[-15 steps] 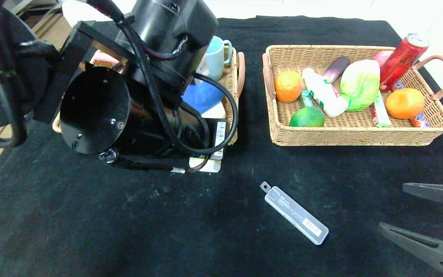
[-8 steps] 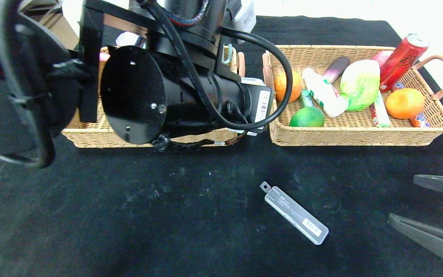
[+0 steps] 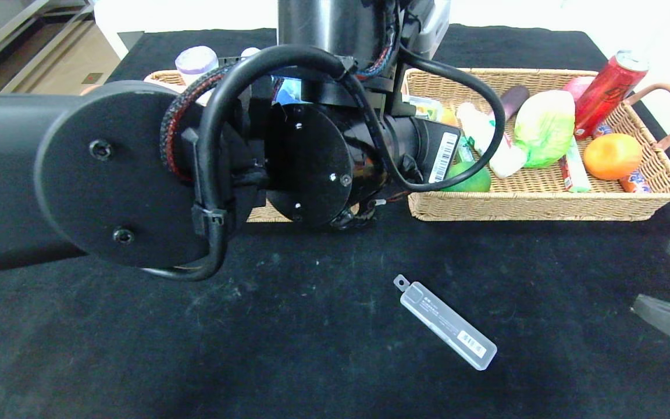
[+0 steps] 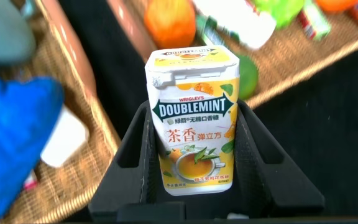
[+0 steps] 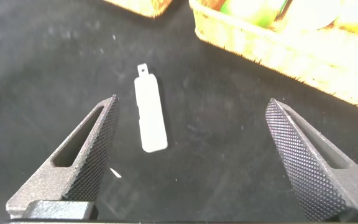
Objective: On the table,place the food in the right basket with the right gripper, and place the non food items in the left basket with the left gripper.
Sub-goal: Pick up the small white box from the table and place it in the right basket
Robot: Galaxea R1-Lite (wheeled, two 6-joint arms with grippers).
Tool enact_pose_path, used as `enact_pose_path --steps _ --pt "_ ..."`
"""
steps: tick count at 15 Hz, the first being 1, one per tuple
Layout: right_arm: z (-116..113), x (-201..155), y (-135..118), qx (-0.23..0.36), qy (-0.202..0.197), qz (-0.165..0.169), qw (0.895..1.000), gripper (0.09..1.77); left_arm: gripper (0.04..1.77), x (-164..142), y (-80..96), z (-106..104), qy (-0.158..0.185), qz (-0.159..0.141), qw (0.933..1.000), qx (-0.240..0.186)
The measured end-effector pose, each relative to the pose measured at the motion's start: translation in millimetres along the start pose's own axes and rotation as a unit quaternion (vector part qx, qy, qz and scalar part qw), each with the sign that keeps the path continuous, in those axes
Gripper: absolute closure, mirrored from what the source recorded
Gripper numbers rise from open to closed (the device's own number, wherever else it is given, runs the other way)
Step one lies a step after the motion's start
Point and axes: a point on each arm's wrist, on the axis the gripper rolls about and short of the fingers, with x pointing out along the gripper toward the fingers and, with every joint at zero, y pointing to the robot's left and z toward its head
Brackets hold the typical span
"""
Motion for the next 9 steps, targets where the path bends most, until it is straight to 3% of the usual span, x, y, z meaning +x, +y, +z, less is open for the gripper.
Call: enact_pose_path --steps 2,9 --pt "4 -6 2 0.006 -0.015 0.000 1.000 0.15 1.03 6 -4.6 1 -0.024 -0.002 0.9997 0.010" --pt "14 -19 5 0.015 -0.047 -0.004 0.999 0.15 1.03 26 -18.5 -5 -0.042 -0.010 0.9985 0.034"
